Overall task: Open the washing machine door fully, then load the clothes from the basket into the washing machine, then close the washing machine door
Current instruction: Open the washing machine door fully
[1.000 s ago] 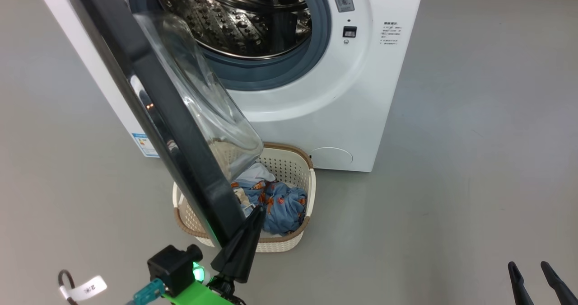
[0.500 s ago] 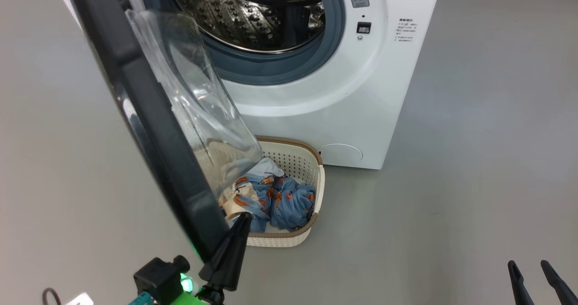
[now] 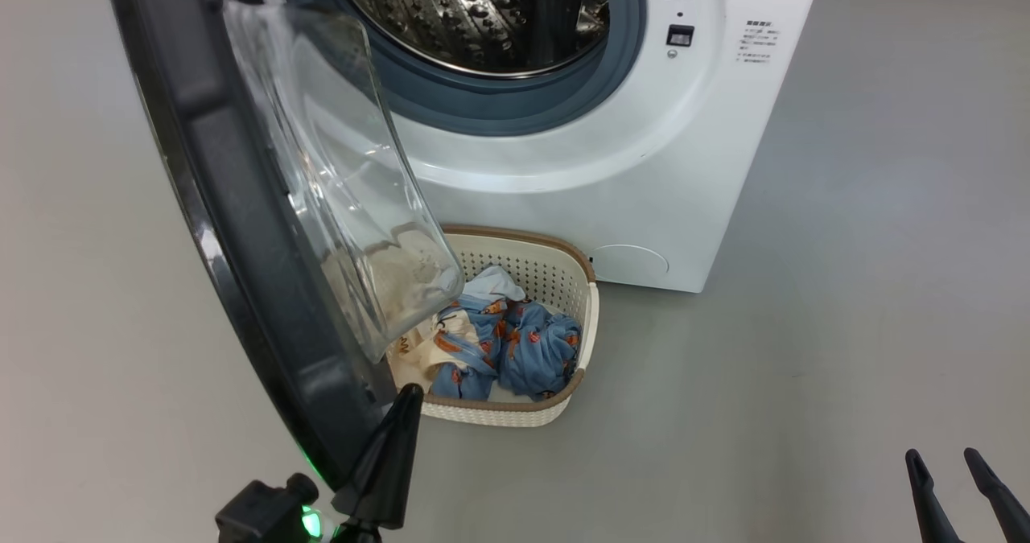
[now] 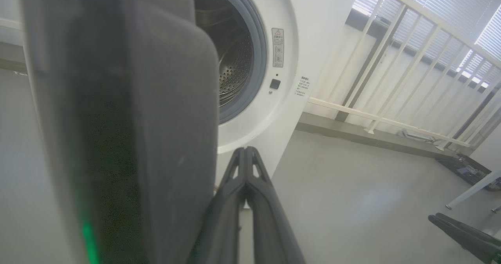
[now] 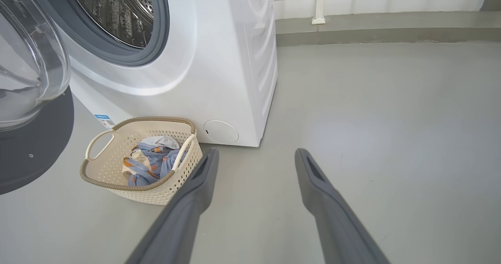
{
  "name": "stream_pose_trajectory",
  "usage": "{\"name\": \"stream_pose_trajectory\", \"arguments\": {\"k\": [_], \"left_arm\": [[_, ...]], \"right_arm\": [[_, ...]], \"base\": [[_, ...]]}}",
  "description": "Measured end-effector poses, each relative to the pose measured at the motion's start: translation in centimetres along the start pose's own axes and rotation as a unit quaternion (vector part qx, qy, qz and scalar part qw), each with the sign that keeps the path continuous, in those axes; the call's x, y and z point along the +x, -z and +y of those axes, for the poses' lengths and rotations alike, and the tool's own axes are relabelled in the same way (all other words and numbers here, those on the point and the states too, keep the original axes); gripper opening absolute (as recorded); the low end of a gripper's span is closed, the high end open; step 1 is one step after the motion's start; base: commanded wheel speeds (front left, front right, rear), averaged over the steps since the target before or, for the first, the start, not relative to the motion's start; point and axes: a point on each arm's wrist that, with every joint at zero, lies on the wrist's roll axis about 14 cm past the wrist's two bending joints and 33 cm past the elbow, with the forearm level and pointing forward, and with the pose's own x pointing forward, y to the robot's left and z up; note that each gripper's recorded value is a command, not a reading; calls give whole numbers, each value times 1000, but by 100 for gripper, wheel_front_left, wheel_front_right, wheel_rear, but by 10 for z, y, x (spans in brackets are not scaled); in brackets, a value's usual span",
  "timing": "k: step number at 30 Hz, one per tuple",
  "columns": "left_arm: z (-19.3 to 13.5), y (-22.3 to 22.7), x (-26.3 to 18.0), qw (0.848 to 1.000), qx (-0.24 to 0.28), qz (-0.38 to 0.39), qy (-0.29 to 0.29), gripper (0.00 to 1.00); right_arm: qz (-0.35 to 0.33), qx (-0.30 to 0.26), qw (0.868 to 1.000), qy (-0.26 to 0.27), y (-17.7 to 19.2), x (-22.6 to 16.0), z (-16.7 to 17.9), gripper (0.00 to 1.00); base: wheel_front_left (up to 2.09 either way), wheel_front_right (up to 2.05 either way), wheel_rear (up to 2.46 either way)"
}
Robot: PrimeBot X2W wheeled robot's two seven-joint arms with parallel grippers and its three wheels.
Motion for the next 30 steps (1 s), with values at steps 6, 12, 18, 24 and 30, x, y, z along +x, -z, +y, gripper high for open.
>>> {"name": "stream_pose_trajectory", "arguments": {"k": [6,12,18,24,30], "left_arm": [[13,-7,-7,999,16,-7,-27,0],[18,-14,-10,999,20,-17,-39,0],[28,-18,-17,998,28,-23,-59,0],[40,-23,-23,996,35,-30,-78,0],[54,-25,-24,994,45,-31,-97,0]], "right_arm": [[3,-2,1000,-11,1,6,6,100],[1,-3,1000,-19,-1,9,11,100],[-5,-5,1000,-26,-5,10,15,100],[-9,-5,999,-31,-7,10,19,100],[-8,-5,999,-34,-7,9,21,100]], "base": [[0,0,0],[0,0,0],[0,0,0],[0,0,0],[0,0,0]]}}
